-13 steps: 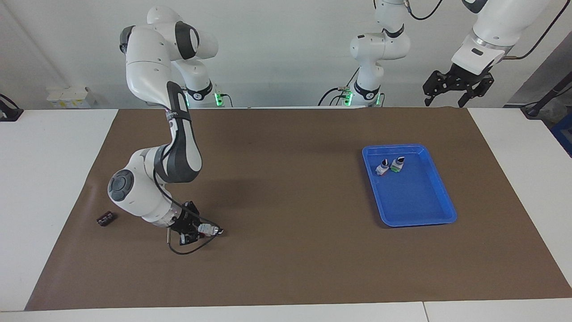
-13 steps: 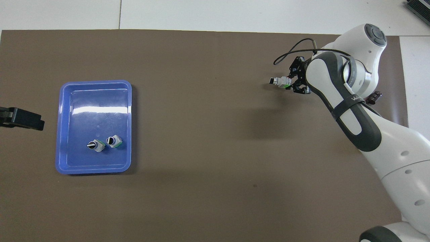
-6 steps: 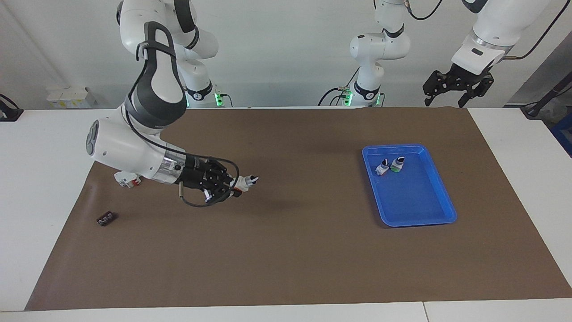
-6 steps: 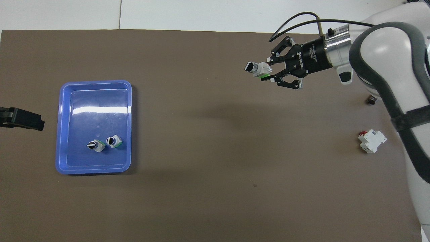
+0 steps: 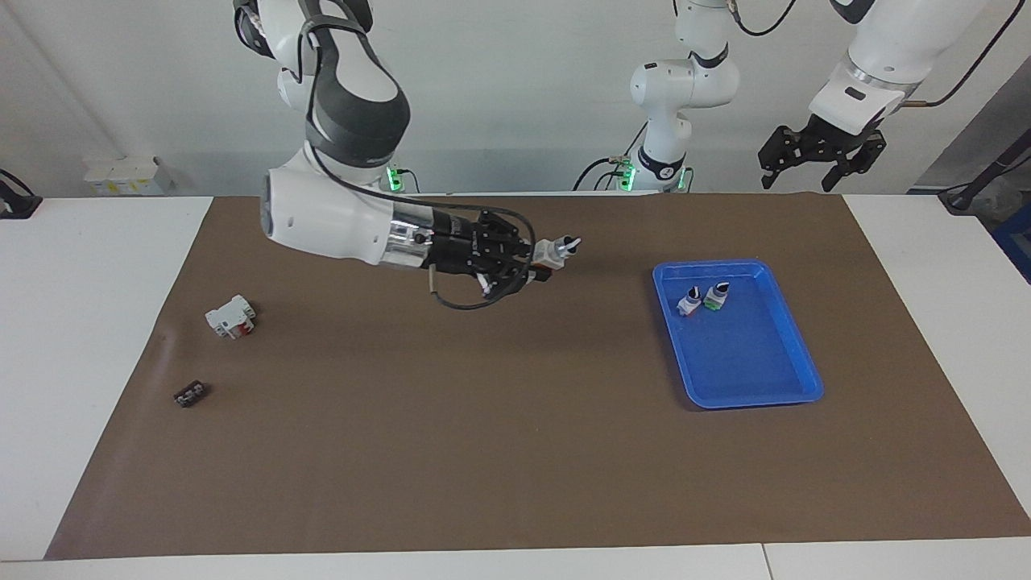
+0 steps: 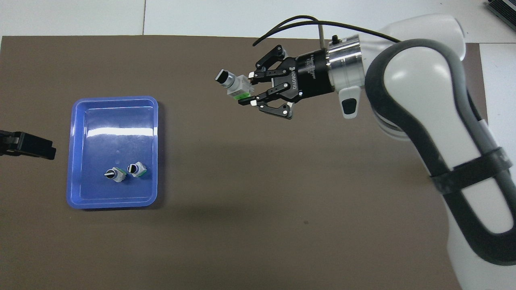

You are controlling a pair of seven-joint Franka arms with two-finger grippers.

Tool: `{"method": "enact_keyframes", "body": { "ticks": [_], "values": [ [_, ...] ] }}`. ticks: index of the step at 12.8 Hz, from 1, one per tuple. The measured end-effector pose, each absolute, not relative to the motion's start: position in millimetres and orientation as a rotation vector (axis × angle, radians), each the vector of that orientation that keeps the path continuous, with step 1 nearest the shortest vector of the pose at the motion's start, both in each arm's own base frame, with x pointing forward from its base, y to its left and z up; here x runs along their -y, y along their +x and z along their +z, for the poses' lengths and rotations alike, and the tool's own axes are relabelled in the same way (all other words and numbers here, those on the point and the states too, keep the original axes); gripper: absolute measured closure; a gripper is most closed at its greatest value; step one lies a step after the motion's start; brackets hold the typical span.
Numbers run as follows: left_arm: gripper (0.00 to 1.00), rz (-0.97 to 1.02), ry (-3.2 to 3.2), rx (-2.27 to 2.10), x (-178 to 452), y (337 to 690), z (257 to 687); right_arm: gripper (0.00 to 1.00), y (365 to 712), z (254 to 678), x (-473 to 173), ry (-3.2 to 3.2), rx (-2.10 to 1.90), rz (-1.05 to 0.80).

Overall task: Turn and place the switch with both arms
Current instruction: 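Carry the switch toward the tray while the left gripper reaches toward it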

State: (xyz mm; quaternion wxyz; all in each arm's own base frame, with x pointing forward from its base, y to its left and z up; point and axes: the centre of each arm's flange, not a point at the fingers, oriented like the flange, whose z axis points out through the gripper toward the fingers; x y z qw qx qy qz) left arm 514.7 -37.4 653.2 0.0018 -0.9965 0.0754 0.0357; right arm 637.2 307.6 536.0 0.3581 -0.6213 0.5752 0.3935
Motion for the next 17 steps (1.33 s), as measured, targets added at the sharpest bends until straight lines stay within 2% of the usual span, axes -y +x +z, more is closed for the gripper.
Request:
{"method": "enact_keyframes", "body": {
  "ticks": [3,11,12,13,14,15,16,17],
  "values": [
    [0.00,0.074,-3.133,-0.250,42.6,516.0,656.2,0.67,616.1,535.9,-353.1,-1.608,-1.451,1.059],
    [0.01,-0.007,-3.546,-0.344,98.6,516.1,671.3,0.67,580.4,525.0,-383.6,-1.676,-1.426,1.105],
    [0.04,-0.012,-3.604,-0.357,104.5,515.6,674.5,0.67,578.0,526.0,-382.9,-1.678,-1.428,1.105],
    [0.16,-0.013,-3.637,-0.370,108.7,515.1,676.3,0.67,576.2,525.8,-381.9,-1.679,-1.431,1.105],
    [0.16,-0.012,-3.654,-0.389,113.7,514.3,677.2,0.67,574.6,524.8,-381.3,-1.680,-1.434,1.107],
    [0.26,-0.005,-3.664,-0.415,121.5,512.8,677.3,0.67,573.7,524.3,-381.0,-1.680,-1.436,1.108],
    [0.41,0.004,-3.678,-0.441,130.6,511.2,676.5,0.67,573.2,524.1,-380.8,-1.681,-1.437,1.108],
    [0.45,-0.002,-3.695,-0.461,140.2,510.7,674.9,0.67,572.7,524.0,-380.6,-1.681,-1.437,1.109]
  ]
}}
